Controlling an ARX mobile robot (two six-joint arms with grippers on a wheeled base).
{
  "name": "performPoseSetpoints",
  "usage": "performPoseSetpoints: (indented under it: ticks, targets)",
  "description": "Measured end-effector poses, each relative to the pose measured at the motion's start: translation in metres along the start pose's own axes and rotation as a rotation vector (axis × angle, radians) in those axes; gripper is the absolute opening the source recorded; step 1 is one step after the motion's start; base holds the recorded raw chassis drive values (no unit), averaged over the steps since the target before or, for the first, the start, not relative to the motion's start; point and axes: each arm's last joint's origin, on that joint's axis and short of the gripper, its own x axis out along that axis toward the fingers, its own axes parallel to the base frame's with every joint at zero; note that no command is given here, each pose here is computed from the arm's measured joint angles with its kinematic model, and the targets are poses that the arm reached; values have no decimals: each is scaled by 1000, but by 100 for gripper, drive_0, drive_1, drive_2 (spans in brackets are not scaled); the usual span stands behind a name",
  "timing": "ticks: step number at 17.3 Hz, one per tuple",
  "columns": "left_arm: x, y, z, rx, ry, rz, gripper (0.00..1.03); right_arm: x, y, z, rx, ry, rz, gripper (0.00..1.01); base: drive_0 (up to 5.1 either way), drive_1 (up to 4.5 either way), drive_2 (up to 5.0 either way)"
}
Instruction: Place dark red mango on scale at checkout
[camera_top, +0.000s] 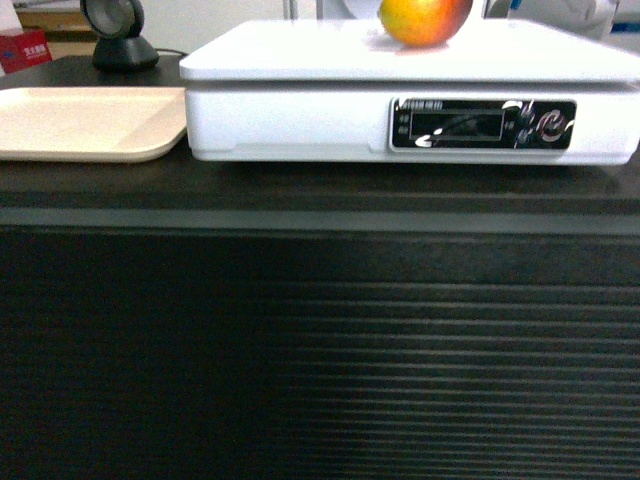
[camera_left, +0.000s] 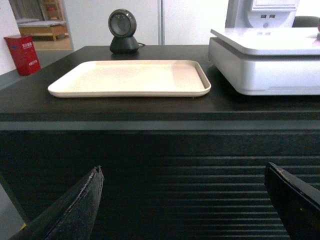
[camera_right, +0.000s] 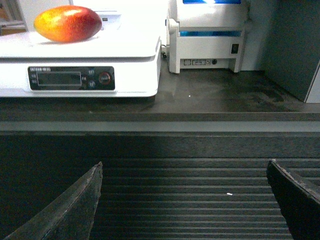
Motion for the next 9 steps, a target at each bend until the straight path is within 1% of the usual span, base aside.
performPoseSetpoints:
  ticks: [9]
  targets:
    - [0, 0, 0, 0, 0, 0, 98, 0, 0, 0, 2, 0, -1, 98, 0, 0, 0]
